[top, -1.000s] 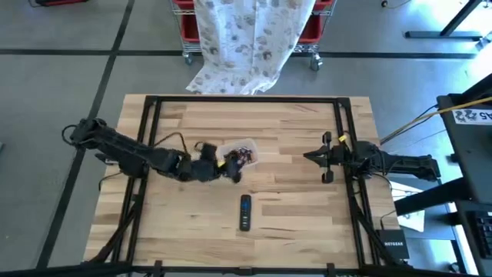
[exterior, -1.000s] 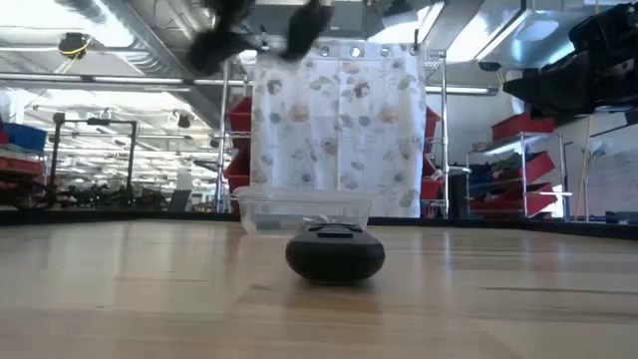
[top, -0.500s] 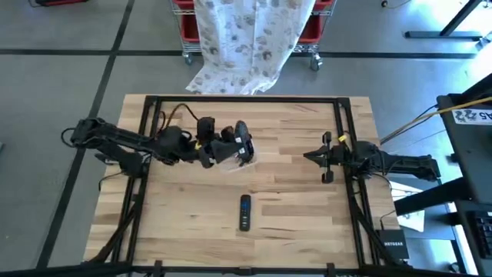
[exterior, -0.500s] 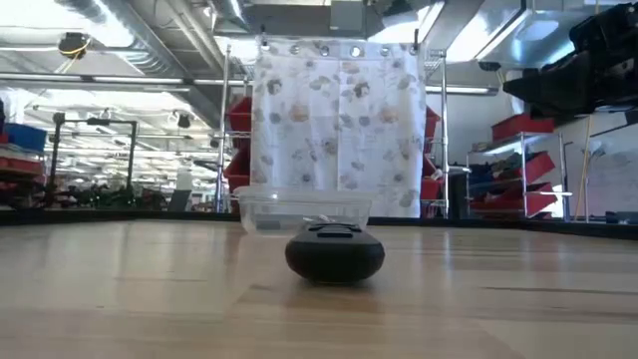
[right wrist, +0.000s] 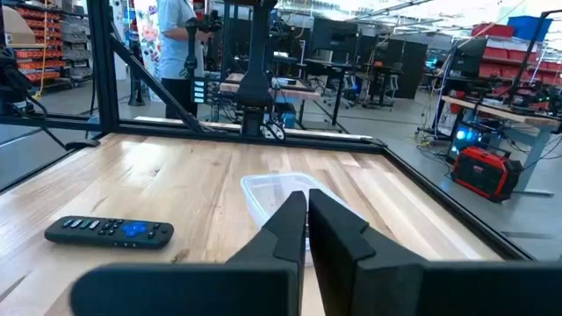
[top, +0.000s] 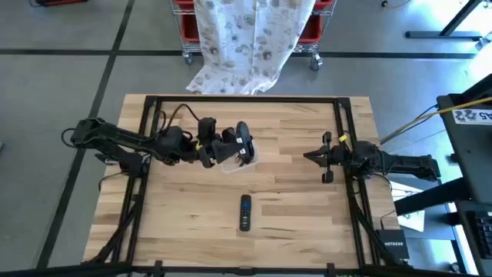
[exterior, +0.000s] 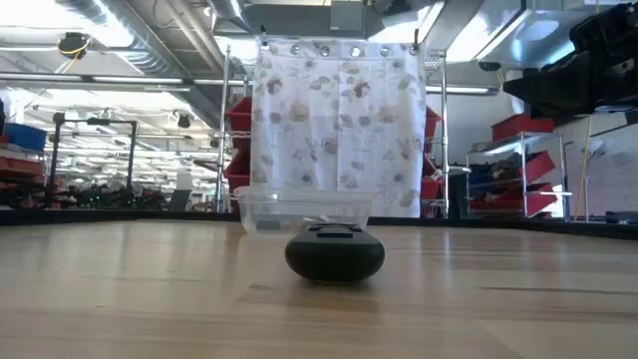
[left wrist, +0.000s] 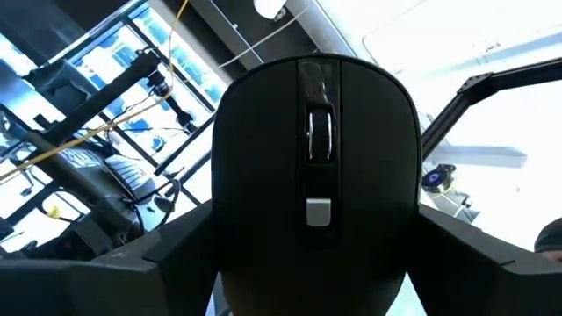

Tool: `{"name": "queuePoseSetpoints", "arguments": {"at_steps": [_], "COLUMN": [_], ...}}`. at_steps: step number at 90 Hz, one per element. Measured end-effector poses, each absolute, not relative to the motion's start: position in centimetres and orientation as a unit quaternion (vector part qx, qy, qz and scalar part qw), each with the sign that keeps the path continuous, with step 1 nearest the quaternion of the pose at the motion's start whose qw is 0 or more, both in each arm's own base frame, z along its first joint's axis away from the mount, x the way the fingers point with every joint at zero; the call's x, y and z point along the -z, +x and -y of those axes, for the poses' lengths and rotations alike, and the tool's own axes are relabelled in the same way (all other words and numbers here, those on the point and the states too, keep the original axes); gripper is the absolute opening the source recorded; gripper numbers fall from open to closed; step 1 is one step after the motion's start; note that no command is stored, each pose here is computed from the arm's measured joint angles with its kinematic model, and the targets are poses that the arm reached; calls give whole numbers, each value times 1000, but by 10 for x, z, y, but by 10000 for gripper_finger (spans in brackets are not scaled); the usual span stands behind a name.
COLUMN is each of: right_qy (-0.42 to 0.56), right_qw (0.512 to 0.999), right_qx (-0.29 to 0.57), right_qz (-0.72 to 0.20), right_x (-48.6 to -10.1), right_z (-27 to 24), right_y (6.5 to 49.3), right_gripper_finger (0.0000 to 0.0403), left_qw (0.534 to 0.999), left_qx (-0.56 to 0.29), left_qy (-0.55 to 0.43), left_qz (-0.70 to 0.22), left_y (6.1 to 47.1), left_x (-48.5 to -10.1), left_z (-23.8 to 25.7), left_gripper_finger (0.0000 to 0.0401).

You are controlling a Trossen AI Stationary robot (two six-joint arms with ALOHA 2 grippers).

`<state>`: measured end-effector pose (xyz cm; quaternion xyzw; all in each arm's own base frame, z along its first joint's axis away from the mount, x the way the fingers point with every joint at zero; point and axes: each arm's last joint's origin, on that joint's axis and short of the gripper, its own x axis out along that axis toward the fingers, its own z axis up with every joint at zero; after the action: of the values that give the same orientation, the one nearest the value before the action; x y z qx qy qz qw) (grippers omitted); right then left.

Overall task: Insert battery
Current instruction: Prepare the mouse for battery insertion

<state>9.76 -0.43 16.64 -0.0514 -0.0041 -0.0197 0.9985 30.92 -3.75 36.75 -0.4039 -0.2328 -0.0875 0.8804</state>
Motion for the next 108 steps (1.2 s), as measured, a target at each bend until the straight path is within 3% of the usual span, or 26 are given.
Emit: {"name": "queuePoseSetpoints", "arguments": {"at_steps": [31,43,49,53,64,75,108], "right_qy": [-49,132,202,222,223,221,104], "right_qw": [998,965,921,906,932,960,989], "right_qx": [23,-10,27,54,105,91,-82], "right_qz": [39,228,333,356,267,147,-59], "right_x": [-173,-214,-241,-253,-277,-305,-385], "right_z": [4,4,8,10,11,10,10], "right_y": [97,86,72,67,72,97,241], "right_gripper_finger": [0,0,0,0,0,0,13], "left_qw": [875,874,874,874,873,872,887], "left_qx": [87,90,91,92,90,91,80], "left_qy": [-423,-424,-424,-424,-433,-446,-439], "left_qz": [220,219,218,218,207,179,120], "left_y": [311,310,310,310,311,313,317], "left_x": [-365,-365,-365,-365,-363,-359,-348], "left_z": [38,39,41,41,41,41,42], "left_gripper_finger": [282,282,282,282,282,282,282]}}
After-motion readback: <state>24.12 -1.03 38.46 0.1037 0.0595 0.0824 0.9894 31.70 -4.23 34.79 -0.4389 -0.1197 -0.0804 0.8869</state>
